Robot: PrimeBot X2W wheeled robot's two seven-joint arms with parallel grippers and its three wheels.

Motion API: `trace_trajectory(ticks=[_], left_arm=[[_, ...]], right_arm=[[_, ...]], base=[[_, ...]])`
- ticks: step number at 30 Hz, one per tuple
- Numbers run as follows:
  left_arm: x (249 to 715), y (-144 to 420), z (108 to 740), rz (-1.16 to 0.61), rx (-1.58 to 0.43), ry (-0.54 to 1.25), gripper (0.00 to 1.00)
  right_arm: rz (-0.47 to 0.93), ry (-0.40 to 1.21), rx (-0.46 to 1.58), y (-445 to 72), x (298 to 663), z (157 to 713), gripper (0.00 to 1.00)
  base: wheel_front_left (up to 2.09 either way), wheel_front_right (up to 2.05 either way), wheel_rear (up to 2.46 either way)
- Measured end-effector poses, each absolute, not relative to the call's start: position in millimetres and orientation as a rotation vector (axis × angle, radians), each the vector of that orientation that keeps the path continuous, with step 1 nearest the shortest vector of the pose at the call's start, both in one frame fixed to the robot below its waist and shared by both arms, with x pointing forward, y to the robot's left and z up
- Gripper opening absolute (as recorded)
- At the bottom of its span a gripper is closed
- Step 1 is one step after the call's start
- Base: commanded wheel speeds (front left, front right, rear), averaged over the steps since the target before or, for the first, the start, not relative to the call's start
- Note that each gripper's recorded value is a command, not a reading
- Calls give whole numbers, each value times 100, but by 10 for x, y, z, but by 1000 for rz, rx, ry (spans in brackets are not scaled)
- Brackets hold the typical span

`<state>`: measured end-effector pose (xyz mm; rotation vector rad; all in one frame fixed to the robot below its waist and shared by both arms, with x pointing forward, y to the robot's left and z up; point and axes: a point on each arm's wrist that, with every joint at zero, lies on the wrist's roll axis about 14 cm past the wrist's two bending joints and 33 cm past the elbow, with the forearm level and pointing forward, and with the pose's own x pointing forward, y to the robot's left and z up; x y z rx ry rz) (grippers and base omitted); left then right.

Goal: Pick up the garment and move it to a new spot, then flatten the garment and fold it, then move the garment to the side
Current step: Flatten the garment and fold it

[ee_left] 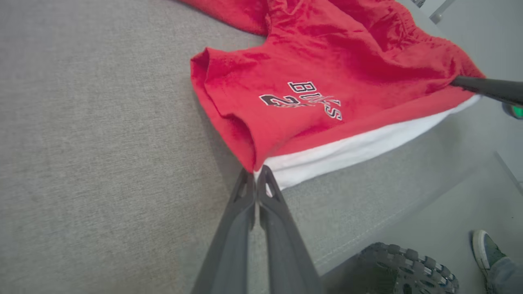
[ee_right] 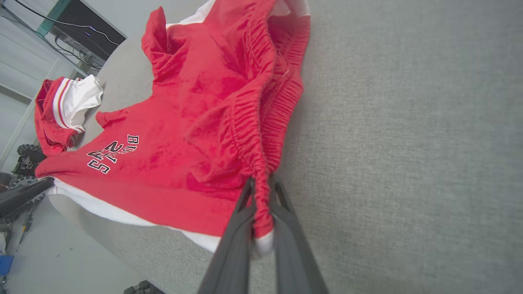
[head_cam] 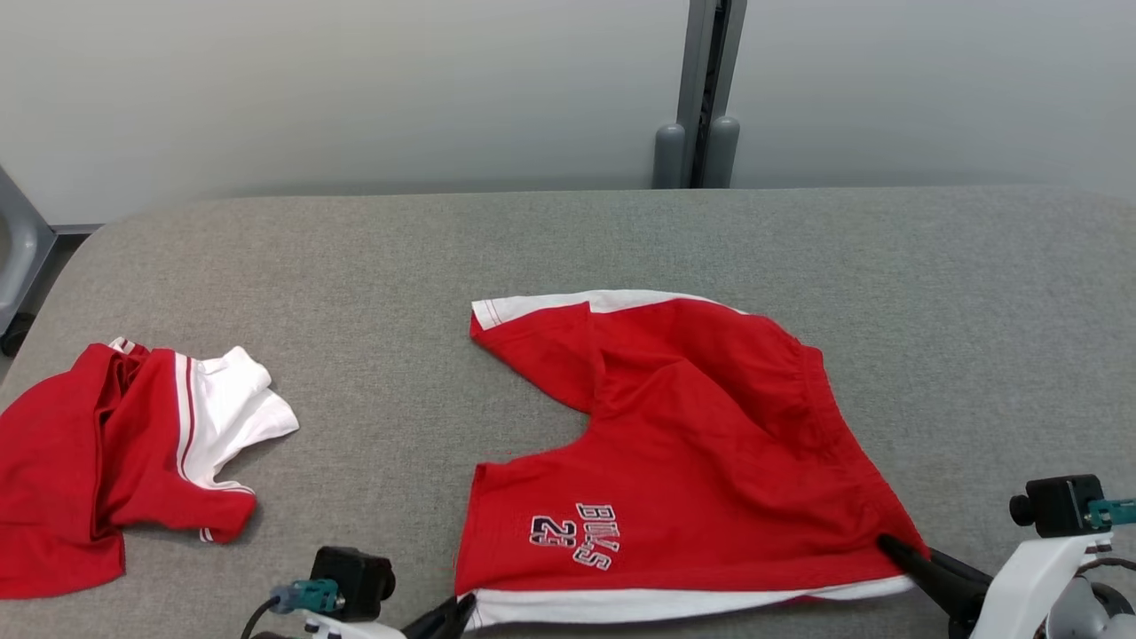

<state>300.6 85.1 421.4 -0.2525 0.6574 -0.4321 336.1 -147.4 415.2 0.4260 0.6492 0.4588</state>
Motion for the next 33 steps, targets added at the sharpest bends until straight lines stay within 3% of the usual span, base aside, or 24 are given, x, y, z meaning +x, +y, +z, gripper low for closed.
trace_trajectory(ticks=[13,20,33], left_arm=[[3023,793,4370,-519,-184,698,0],[3578,859,4537,-556,-75,673,0],[5041,890,4799,-591,-35,720,0]], right_arm=[[507,645,405,-1444,3351,4318,0],[565,673,435,-1249,3625,4471,0],[652,669,437,-1071,4738,4955,0]], base=[[0,0,0],[0,0,0],[0,0,0]])
